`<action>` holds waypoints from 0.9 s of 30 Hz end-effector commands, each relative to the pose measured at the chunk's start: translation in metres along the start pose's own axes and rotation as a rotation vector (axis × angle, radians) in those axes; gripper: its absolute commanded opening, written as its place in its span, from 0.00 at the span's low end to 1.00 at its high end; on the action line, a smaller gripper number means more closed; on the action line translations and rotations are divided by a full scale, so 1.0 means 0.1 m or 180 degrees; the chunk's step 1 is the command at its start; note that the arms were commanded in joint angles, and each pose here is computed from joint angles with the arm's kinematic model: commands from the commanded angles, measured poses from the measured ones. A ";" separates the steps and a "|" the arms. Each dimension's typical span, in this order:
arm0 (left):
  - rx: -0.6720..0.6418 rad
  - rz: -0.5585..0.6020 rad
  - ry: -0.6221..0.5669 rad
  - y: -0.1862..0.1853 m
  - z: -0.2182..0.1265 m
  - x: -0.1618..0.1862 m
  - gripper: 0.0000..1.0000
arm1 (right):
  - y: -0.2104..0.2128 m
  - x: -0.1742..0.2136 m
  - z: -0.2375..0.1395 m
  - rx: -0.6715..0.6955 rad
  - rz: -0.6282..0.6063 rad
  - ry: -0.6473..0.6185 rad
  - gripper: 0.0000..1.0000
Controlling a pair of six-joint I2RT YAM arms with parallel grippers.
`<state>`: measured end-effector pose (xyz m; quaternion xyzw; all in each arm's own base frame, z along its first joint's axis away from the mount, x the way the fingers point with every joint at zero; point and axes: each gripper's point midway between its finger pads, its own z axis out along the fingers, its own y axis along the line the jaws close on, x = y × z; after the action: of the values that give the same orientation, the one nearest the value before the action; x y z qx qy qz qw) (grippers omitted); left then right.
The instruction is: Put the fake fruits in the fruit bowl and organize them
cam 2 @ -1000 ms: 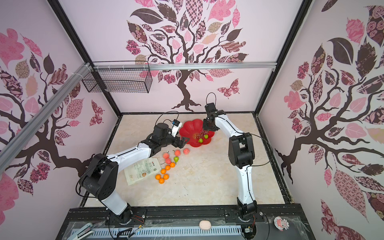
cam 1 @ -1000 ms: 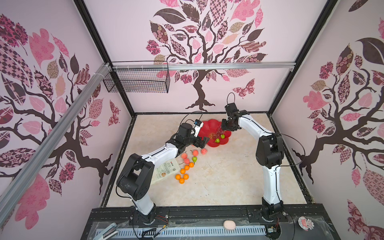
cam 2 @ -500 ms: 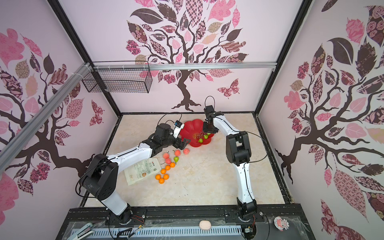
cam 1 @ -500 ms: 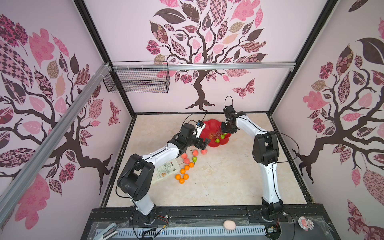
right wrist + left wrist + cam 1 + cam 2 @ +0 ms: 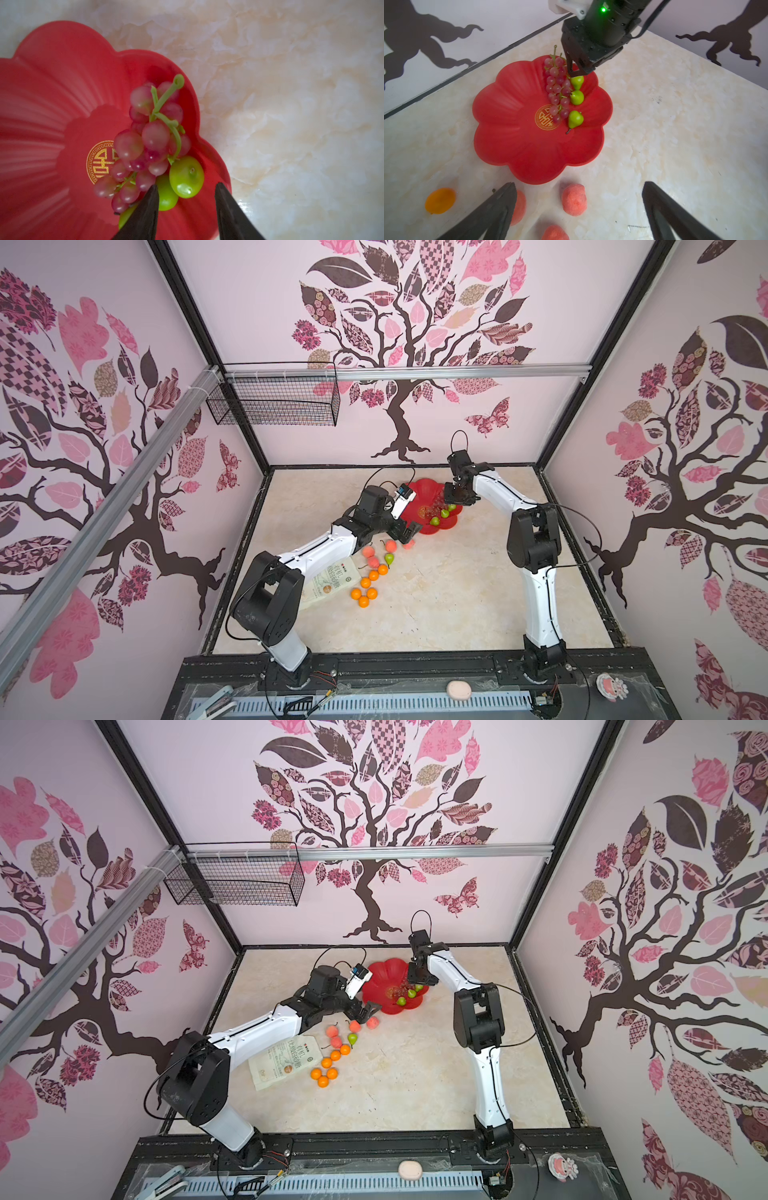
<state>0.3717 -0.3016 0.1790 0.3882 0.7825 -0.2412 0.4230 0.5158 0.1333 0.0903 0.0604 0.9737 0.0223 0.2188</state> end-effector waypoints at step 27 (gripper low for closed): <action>0.0842 0.0830 0.0000 0.20 -1.16 0.37 0.98 | 1.81 1.60 -1.22 -0.1120 -0.0270 -0.0061 0.50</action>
<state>0.3298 -0.2000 0.2113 0.5341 0.6907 -0.2594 0.4128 0.3485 0.3249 0.1380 -0.0488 0.9564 0.1734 0.2298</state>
